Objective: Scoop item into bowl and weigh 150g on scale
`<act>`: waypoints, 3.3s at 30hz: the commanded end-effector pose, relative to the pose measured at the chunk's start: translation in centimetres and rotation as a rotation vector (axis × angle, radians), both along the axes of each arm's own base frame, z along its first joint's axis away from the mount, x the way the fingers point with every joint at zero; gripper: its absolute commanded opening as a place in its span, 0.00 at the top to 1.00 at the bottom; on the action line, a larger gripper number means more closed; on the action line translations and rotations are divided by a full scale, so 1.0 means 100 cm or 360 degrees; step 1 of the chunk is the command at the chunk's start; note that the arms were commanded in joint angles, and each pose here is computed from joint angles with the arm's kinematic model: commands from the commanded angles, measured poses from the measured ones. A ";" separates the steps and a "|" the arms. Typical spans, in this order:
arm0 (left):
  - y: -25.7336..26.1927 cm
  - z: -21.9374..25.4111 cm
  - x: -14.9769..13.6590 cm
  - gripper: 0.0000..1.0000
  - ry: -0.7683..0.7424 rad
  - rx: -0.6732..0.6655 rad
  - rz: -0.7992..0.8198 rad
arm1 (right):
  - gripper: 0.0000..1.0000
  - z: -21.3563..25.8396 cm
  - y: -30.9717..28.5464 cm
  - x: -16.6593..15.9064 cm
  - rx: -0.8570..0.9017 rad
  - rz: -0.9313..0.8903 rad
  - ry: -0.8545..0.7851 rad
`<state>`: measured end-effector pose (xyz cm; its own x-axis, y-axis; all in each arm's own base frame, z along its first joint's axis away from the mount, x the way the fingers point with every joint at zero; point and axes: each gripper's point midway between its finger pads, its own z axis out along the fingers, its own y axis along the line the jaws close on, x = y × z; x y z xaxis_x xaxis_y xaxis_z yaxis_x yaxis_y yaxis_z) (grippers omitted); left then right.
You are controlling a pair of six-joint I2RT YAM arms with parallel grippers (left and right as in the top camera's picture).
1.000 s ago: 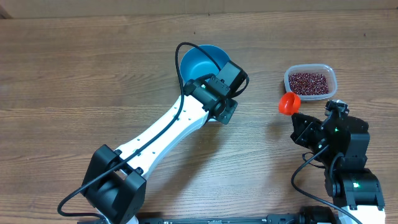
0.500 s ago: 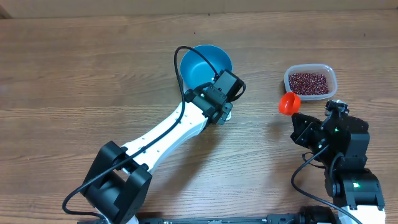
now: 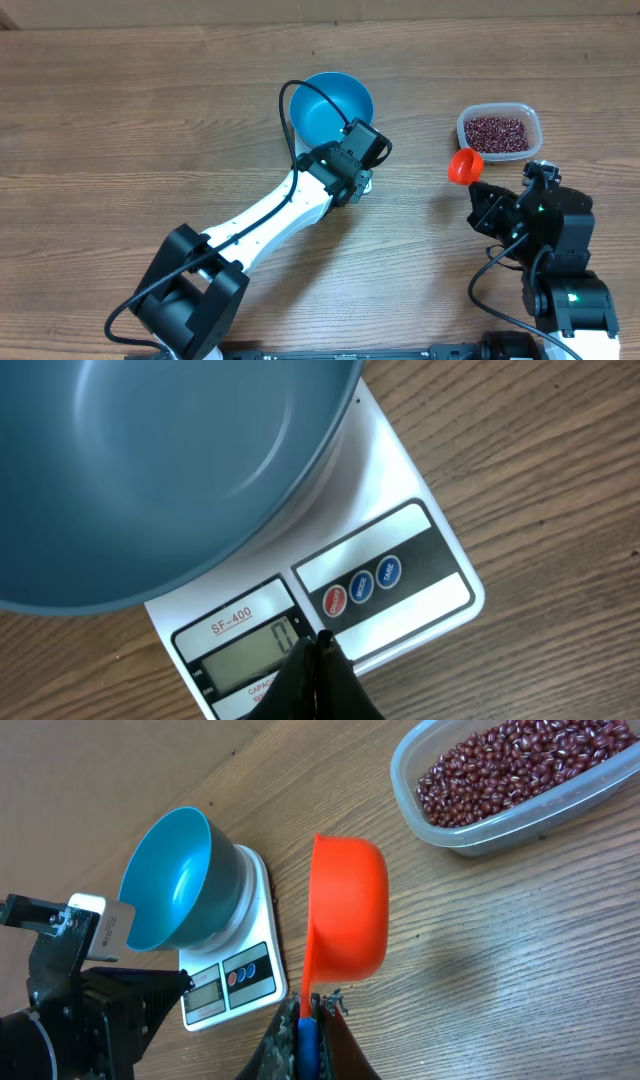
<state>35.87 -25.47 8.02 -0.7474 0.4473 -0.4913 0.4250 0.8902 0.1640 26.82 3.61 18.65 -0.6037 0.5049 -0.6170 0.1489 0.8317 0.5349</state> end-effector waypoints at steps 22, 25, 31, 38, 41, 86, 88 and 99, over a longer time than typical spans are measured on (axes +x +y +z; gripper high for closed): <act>0.008 -0.006 0.000 0.96 -0.0043 0.0036 -0.0024 | 0.96 0.015 -0.003 0.003 -0.0021 -0.0015 -0.0062; 0.006 -0.007 0.002 0.96 -0.0067 0.0029 -0.0045 | 0.96 0.015 -0.003 0.003 -0.0021 -0.0015 -0.0062; 0.004 -0.007 0.003 0.96 -0.0077 0.0027 -0.0053 | 0.96 0.015 -0.003 0.003 -0.0021 -0.0015 -0.0062; 0.004 -0.025 0.004 0.96 -0.0038 0.0060 -0.0055 | 0.96 0.015 -0.003 0.003 -0.0021 -0.0015 -0.0062; 0.004 -0.033 0.004 0.96 -0.0023 0.0078 -0.0060 | 0.96 0.015 -0.003 0.003 -0.0021 -0.0015 -0.0063; 0.003 -0.052 0.010 0.96 -0.0017 0.0097 -0.0030 | 0.96 0.015 -0.003 0.003 -0.0021 -0.0015 -0.0064; 0.003 -0.052 0.010 0.96 -0.0018 0.0097 -0.0030 | 0.96 0.015 -0.003 0.003 -0.0021 -0.0015 -0.0064; 0.006 -0.055 0.006 0.96 0.0010 0.0123 -0.0031 | 0.96 0.014 -0.003 0.003 -0.0021 -0.0015 -0.0060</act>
<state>36.49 -25.57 3.04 -0.7334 0.4921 -0.4690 0.4504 0.8685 0.2070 26.74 3.57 18.53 -0.6064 0.5051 -0.6141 0.1539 0.8323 0.5326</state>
